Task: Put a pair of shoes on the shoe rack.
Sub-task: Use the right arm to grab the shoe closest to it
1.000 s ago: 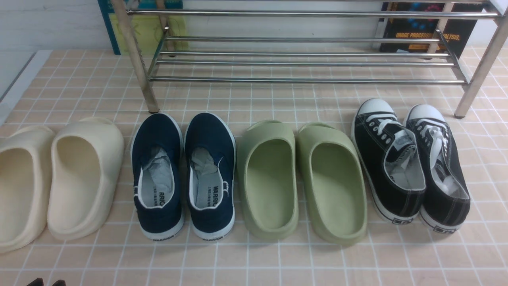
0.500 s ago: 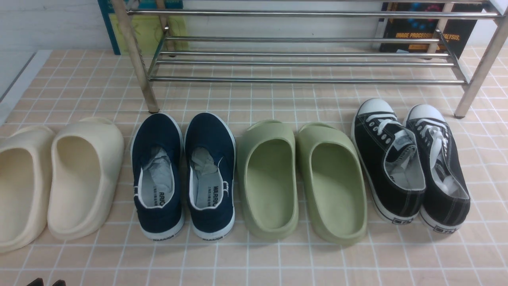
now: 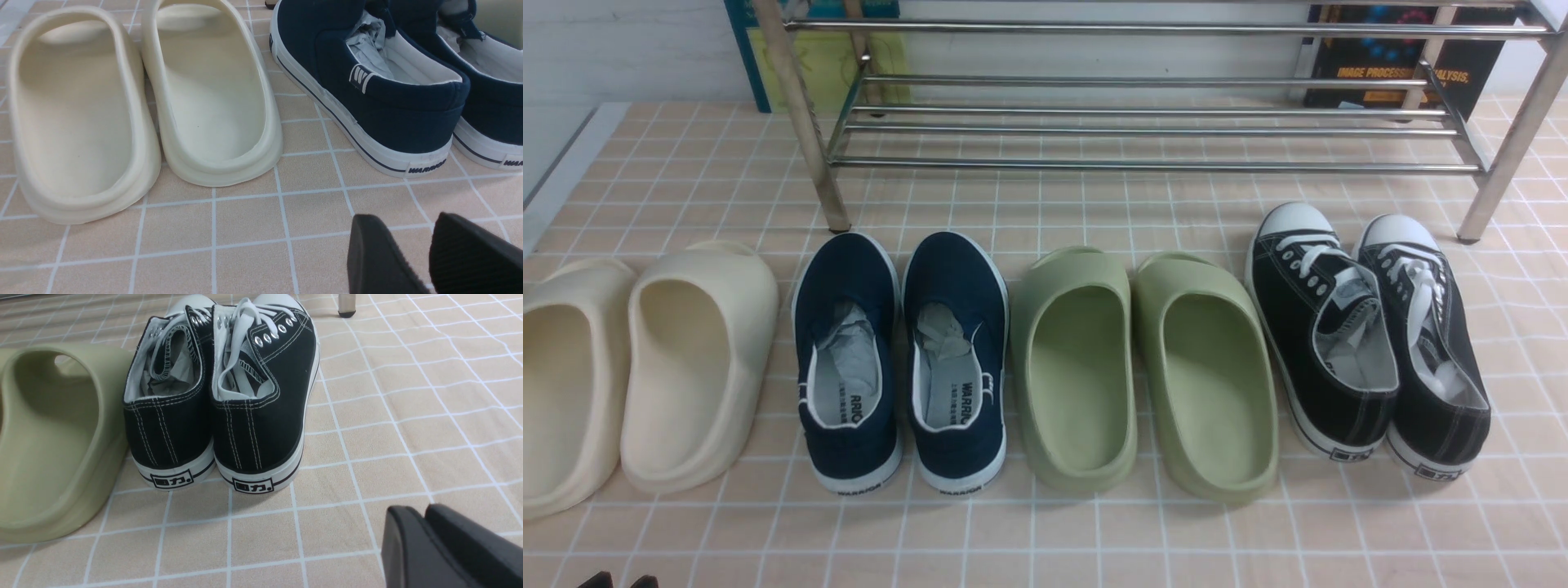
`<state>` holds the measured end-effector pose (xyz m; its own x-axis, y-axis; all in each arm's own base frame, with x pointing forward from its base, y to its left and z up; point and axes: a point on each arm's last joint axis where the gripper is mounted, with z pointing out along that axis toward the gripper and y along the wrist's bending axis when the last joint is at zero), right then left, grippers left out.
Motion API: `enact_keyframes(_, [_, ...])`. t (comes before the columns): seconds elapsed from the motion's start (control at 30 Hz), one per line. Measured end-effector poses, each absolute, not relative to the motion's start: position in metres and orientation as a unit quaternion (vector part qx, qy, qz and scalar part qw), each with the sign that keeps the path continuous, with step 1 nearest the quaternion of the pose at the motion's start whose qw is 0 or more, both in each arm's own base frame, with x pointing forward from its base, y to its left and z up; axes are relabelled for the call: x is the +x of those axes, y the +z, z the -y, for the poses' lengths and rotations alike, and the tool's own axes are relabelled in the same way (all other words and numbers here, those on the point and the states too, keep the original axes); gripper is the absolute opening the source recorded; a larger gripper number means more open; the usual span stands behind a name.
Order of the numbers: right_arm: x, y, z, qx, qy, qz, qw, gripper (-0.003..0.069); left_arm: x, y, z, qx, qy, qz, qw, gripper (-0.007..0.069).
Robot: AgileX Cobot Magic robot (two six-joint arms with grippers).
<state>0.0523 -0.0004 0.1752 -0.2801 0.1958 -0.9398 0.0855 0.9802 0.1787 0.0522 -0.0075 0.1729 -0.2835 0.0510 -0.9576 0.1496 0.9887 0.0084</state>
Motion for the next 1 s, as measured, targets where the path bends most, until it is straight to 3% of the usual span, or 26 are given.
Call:
enact_keyframes(0.17, [0.055, 0.18, 0.001, 0.088, 0.046, -0.774, 0.625, 0.008, 0.052, 0.173, 0.007, 0.063, -0.041, -0.8, 0.595, 0.0239])
enact_keyframes(0.3, [0.057, 0.202, 0.003, 0.086, 0.043, -0.692, 0.716, 0.0089, 0.052, 0.173, 0.007, 0.063, -0.041, -0.8, 0.595, 0.0239])
enact_keyframes(0.43, [0.052, 0.226, 0.005, 0.09, 0.052, -0.589, 0.802, 0.0094, 0.052, 0.173, 0.007, 0.063, -0.041, -0.8, 0.595, 0.0239])
enact_keyframes(0.6, [0.034, 0.259, 0.007, 0.12, 0.14, -0.397, 0.899, 0.0101, 0.052, 0.173, 0.007, 0.063, -0.041, -0.8, 0.595, 0.0239])
enact_keyframes(0.7, [0.026, 0.269, 0.005, 0.1, 0.149, -0.347, 0.921, 0.0101, 0.052, 0.173, 0.007, 0.063, -0.041, -0.8, 0.595, 0.0239])
enact_keyframes(0.87, [0.02, 0.31, -0.003, 0.044, 0.116, -0.365, 0.923, 0.0074, 0.052, 0.173, 0.007, 0.063, -0.041, -0.8, 0.595, 0.0239])
enact_keyframes(0.9, [0.02, 0.336, -0.004, 0.034, 0.096, -0.393, 0.914, 0.0037, 0.052, 0.173, 0.007, 0.063, -0.041, -0.8, 0.595, 0.0239])
enact_keyframes(0.93, [0.021, 0.339, -0.004, 0.034, 0.093, -0.4, 0.911, 0.0027, 0.052, 0.173, 0.007, 0.063, -0.041, -0.8, 0.595, 0.0239])
enact_keyframes(1.0, [0.032, 0.368, -0.003, 0.034, 0.063, -0.459, 0.886, -0.0013, 0.052, 0.173, 0.007, 0.063, -0.041, -0.8, 0.595, 0.0239])
